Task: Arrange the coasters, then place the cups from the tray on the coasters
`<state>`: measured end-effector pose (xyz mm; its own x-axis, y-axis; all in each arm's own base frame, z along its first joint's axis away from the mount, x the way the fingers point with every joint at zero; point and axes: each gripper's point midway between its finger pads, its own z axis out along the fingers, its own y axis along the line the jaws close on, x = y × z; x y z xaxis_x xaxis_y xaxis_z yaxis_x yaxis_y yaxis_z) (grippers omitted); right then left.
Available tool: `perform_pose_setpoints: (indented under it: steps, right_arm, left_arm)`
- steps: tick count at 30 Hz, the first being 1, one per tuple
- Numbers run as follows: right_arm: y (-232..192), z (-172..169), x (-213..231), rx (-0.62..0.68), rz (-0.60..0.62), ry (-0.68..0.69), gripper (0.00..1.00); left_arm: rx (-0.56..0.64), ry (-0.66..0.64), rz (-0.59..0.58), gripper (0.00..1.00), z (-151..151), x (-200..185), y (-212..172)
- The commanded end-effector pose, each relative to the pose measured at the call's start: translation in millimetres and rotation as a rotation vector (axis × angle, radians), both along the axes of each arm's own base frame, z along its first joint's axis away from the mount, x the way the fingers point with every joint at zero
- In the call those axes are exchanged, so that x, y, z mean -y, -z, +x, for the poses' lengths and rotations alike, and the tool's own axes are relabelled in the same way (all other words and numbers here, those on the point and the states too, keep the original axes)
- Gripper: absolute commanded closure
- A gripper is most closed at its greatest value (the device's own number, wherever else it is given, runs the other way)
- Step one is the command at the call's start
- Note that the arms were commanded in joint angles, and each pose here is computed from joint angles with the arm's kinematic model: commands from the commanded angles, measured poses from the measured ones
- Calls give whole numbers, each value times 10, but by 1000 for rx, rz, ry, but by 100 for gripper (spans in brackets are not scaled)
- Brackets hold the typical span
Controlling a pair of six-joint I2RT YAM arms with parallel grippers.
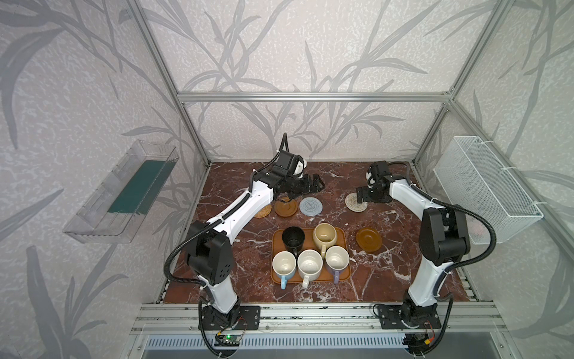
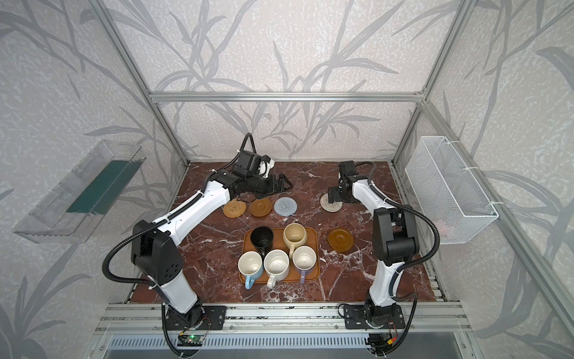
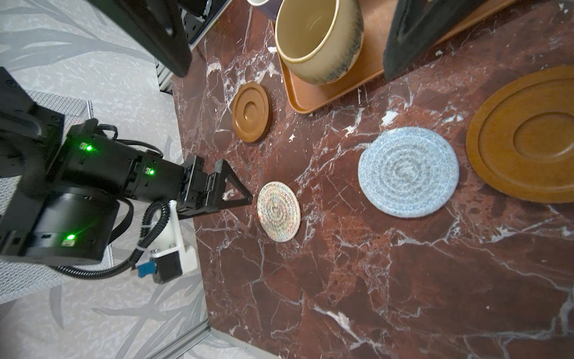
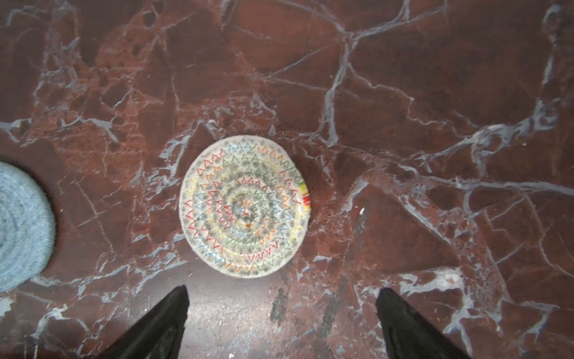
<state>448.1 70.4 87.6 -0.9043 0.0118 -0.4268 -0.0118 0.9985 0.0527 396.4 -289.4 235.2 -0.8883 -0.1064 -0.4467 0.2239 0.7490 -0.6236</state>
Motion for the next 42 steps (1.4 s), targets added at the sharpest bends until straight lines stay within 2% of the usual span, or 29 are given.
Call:
perform_pose_setpoints:
  steps: [1, 6, 15, 28, 36, 42]
  right_arm:
    - [6, 84, -56, 2, 31, 7, 8]
    - [127, 168, -23, -23, 39, 18, 23]
    - [362, 246, 80, -84, 37, 23, 35]
    - [555, 336, 35, -151, 57, -14, 47]
    - [655, 308, 62, -177, 34, -25, 52]
    - [682, 290, 14, -197, 60, -36, 55]
  left_arm:
    - [46, 5, -10, 4, 103, 57, -70]
    - [57, 2, -37, 8, 186, 120, -31]
    - [14, -7, -35, 8, 275, 231, 166]
    - [-24, 19, -25, 8, 316, 402, 375]
    - [-28, 33, -27, 8, 291, 475, 414]
    - [-36, 35, -19, 8, 312, 488, 444]
